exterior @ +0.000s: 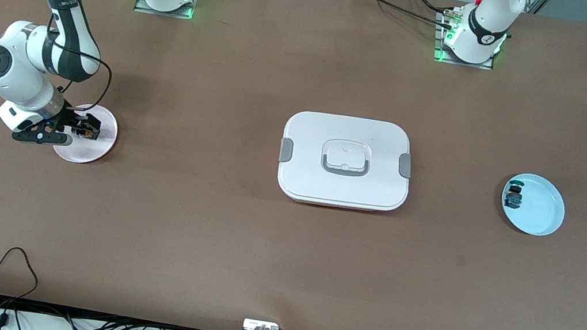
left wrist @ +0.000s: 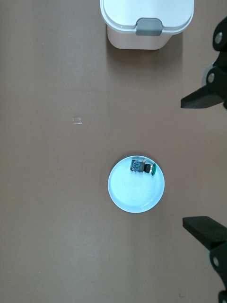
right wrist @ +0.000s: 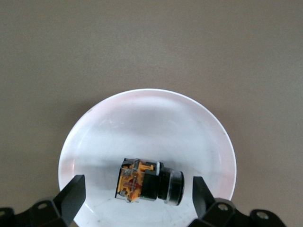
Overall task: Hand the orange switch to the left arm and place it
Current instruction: 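Lower the right gripper over the orange switch and close on it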
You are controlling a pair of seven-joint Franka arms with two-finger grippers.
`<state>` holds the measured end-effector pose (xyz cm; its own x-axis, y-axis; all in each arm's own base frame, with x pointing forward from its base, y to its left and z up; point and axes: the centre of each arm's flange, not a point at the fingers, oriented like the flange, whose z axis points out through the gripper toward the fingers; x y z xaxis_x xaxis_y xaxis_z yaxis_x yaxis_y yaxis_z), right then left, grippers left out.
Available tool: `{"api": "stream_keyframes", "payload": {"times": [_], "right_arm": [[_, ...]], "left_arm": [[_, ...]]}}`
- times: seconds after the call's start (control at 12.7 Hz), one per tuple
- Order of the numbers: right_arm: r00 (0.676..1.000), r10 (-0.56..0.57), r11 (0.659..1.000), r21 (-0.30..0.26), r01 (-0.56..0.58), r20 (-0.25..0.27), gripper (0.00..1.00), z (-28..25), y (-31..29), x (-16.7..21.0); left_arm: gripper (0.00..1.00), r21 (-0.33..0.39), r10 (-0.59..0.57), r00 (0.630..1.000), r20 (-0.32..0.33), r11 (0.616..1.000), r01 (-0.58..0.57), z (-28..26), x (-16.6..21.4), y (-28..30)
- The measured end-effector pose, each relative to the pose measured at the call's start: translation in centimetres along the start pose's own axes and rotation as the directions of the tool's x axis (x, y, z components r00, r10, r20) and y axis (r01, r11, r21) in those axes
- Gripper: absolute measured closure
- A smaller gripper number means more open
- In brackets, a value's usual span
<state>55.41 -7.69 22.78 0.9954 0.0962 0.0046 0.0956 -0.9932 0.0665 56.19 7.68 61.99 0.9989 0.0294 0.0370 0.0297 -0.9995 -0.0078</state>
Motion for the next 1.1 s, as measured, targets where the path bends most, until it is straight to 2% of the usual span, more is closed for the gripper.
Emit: {"api": "stream_keyframes", "payload": {"times": [0.31,0.55,0.79,1.1], "right_arm": [[1.0,0.019,1.0,0.0,-0.019,-0.009,0.0,0.5,0.9,-0.5],[0.998,0.018,1.0,-0.005,-0.018,-0.055,0.0,2.1,0.4,-1.8],[0.997,0.018,1.0,-0.008,-0.019,-0.071,0.0,3.1,0.2,-2.3],[0.997,0.023,1.0,-0.007,-0.024,-0.07,0.0,3.5,0.2,-2.4]], "left_arm": [[0.0,0.0,0.0,1.0,0.0,1.0,0.0,0.0,0.0,0.0],[0.0,0.0,0.0,1.0,0.0,1.0,0.0,0.0,0.0,0.0],[0.0,0.0,0.0,1.0,0.0,1.0,0.0,0.0,0.0,0.0],[0.0,0.0,0.0,1.0,0.0,1.0,0.0,0.0,0.0,0.0]]}}
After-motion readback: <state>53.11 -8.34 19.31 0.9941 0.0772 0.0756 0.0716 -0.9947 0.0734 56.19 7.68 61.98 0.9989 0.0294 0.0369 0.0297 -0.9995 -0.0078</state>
